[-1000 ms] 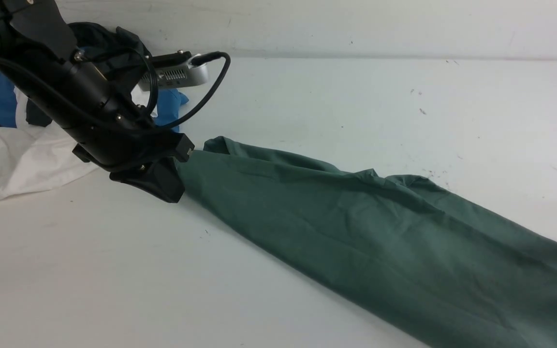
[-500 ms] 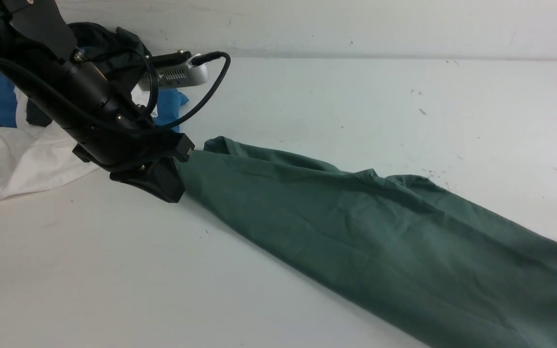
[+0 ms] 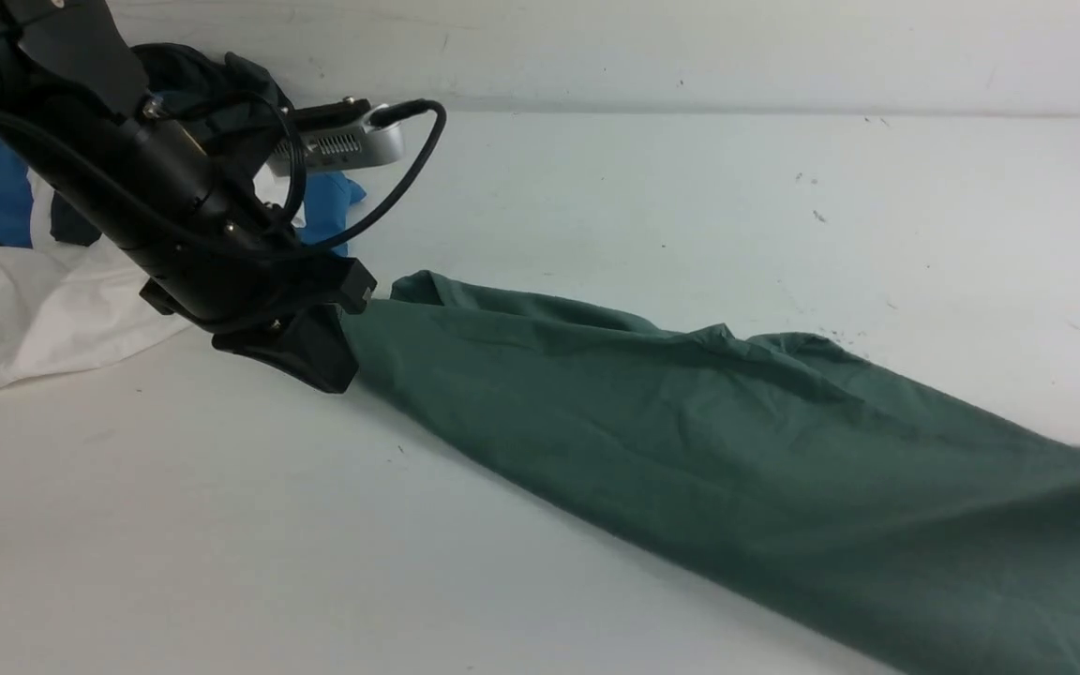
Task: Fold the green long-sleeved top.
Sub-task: Hold the left edge of the fabric with your left arm, then drag the left edge of the fabric to the left with your left arm and fold it to the right edge
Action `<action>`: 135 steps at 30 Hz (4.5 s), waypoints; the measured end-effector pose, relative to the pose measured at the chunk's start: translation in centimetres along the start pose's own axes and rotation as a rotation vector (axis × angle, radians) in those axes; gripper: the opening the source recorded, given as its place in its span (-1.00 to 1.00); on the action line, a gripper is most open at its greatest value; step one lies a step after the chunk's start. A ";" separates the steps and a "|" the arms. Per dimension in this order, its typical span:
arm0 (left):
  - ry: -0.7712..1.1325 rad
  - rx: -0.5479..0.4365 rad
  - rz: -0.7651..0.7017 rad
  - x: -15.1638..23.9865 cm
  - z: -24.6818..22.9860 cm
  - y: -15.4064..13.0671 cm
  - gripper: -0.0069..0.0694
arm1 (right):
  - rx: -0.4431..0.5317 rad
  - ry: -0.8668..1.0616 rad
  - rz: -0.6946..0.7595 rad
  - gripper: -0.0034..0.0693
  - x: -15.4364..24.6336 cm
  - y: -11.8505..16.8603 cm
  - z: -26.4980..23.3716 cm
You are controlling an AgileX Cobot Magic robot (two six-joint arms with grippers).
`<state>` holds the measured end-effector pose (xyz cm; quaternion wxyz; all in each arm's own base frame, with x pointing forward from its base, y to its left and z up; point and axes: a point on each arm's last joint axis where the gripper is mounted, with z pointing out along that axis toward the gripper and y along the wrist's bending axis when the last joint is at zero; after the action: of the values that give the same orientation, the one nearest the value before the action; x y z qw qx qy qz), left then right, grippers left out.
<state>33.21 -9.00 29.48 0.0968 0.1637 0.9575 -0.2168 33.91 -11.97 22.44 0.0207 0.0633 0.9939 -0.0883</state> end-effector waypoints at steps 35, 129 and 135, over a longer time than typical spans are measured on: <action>-0.029 -0.009 0.000 -0.3 0.0 0.1 -0.83 | 0.461 -0.029 0.249 0.38 -2.7 -6.2 3.3; -0.046 -0.132 -0.448 9.8 3.8 11.7 0.45 | -0.277 -0.244 -0.036 -0.94 9.2 8.2 -10.6; 0.021 -0.148 -0.434 9.8 5.7 12.4 0.45 | -0.277 -0.244 -0.036 -0.94 9.2 8.2 -10.6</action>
<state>29.16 1.70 17.15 0.0496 -0.0515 0.9845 -0.1600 25.53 -0.93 30.99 0.1478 0.0308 0.9876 0.0421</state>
